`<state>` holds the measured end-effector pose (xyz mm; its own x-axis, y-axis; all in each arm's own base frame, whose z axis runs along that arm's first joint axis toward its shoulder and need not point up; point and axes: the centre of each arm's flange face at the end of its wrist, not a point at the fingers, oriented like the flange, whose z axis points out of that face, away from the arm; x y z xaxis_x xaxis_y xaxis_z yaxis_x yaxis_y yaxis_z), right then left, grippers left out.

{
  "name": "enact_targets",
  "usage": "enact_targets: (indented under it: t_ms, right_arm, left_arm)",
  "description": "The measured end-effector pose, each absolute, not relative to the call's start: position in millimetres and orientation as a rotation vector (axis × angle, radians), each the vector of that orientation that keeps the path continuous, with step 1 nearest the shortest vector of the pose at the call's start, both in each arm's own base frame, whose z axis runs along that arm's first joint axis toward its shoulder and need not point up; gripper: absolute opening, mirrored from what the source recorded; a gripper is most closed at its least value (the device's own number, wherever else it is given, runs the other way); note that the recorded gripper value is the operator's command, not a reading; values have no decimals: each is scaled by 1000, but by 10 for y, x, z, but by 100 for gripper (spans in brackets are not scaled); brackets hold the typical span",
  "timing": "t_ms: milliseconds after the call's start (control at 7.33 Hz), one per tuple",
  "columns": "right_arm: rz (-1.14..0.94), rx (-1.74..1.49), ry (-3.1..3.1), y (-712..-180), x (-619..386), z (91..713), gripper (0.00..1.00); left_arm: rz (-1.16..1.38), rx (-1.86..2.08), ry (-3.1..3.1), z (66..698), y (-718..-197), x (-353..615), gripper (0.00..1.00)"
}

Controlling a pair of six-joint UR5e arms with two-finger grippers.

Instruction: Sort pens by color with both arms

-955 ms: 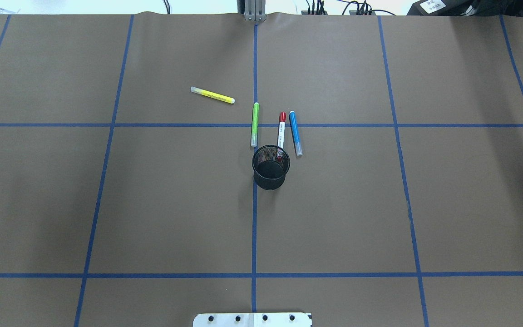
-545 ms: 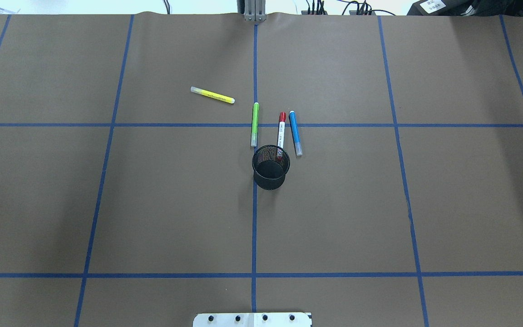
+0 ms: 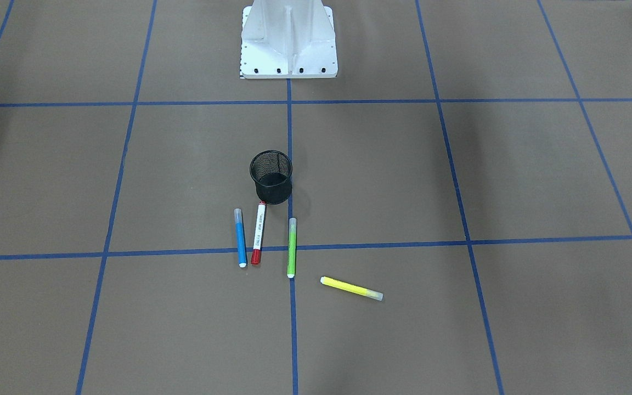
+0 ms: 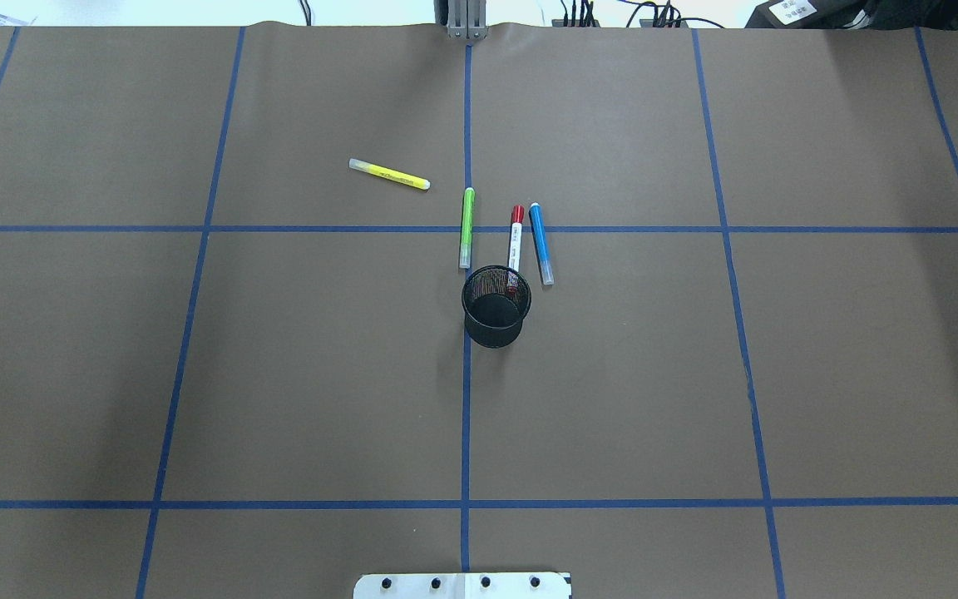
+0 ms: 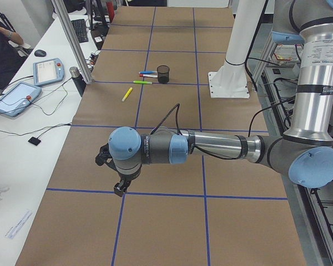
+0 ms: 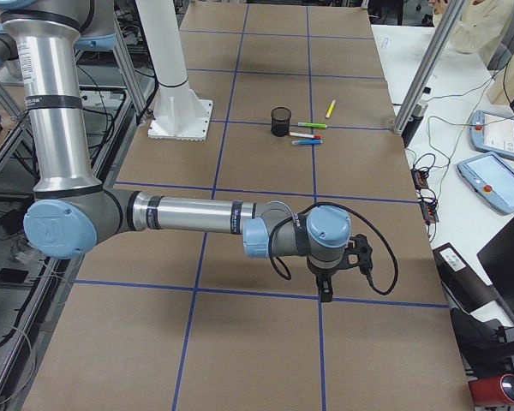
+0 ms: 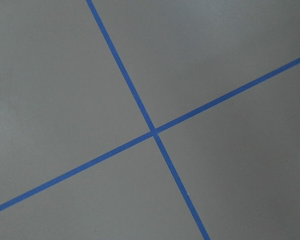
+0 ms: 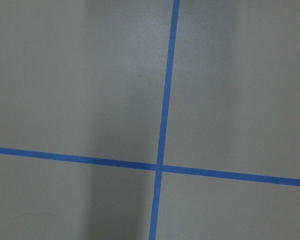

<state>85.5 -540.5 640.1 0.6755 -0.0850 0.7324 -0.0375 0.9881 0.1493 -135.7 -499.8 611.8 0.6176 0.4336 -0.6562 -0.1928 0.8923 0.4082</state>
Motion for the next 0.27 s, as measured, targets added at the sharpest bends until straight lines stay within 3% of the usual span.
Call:
enact_targets:
  t_ms: [273]
  right_arm:
    - [-25, 154, -831, -5400, 853, 6408, 99]
  left_arm:
    - [363, 314, 831, 6131, -4970, -1378, 100]
